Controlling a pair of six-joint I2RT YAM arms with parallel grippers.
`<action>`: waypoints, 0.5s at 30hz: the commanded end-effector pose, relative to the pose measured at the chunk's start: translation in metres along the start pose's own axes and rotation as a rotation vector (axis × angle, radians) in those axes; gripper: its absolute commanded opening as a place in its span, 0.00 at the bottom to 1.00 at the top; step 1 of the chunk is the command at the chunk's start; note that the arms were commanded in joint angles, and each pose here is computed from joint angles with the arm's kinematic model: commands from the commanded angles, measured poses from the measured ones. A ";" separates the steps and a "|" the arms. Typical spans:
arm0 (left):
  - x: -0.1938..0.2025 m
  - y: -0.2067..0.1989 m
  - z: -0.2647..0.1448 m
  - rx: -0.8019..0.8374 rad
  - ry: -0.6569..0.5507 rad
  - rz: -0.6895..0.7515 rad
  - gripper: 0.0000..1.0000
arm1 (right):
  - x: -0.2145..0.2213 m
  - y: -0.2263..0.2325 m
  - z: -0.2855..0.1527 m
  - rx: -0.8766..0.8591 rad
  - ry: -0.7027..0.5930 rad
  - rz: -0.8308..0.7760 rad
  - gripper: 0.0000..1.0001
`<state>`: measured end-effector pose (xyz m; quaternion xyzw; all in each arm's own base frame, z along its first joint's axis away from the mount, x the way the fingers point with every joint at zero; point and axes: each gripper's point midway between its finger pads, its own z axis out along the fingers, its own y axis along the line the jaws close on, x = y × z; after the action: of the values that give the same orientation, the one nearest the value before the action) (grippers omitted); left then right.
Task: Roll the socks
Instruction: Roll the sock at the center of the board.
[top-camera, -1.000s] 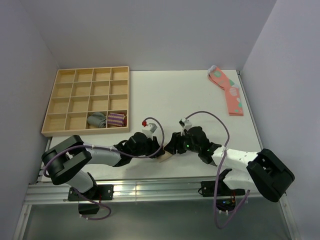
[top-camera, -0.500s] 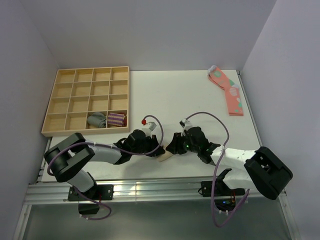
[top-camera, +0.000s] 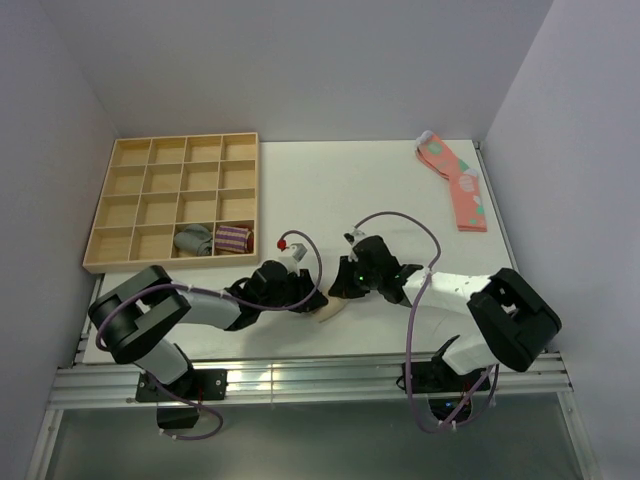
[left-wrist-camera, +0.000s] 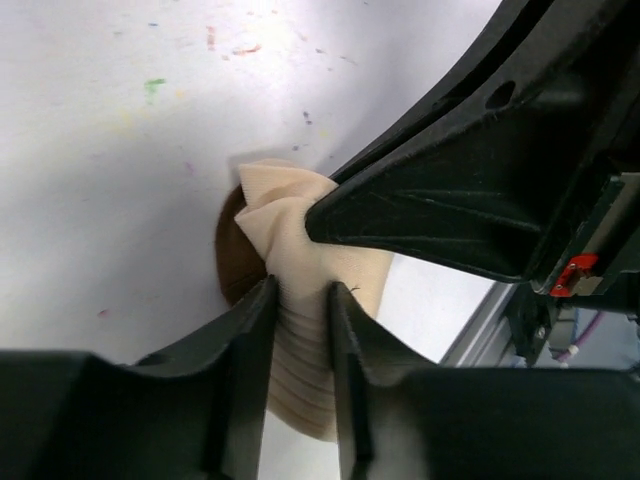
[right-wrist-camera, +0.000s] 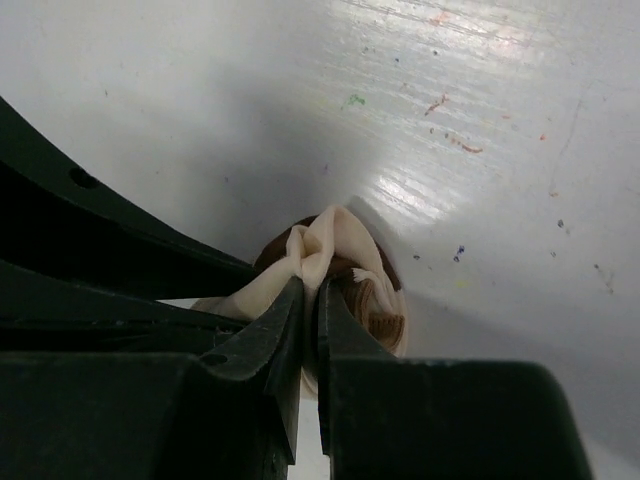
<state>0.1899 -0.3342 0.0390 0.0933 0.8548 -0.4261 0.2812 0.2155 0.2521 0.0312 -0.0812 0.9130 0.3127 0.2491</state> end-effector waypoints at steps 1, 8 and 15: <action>0.034 0.031 -0.017 -0.123 0.093 0.007 0.36 | 0.021 -0.034 0.007 0.162 0.115 0.008 0.04; 0.010 0.025 -0.030 -0.182 -0.031 0.062 0.46 | 0.025 -0.035 0.016 0.167 0.162 0.005 0.02; -0.009 0.011 -0.039 -0.236 -0.122 0.164 0.52 | 0.024 -0.038 0.017 0.188 0.178 -0.005 0.02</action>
<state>0.1815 -0.3024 0.0505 0.0872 0.8686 -0.3436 0.3462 0.2229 0.2690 0.0263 -0.0876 0.9241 0.3109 0.2041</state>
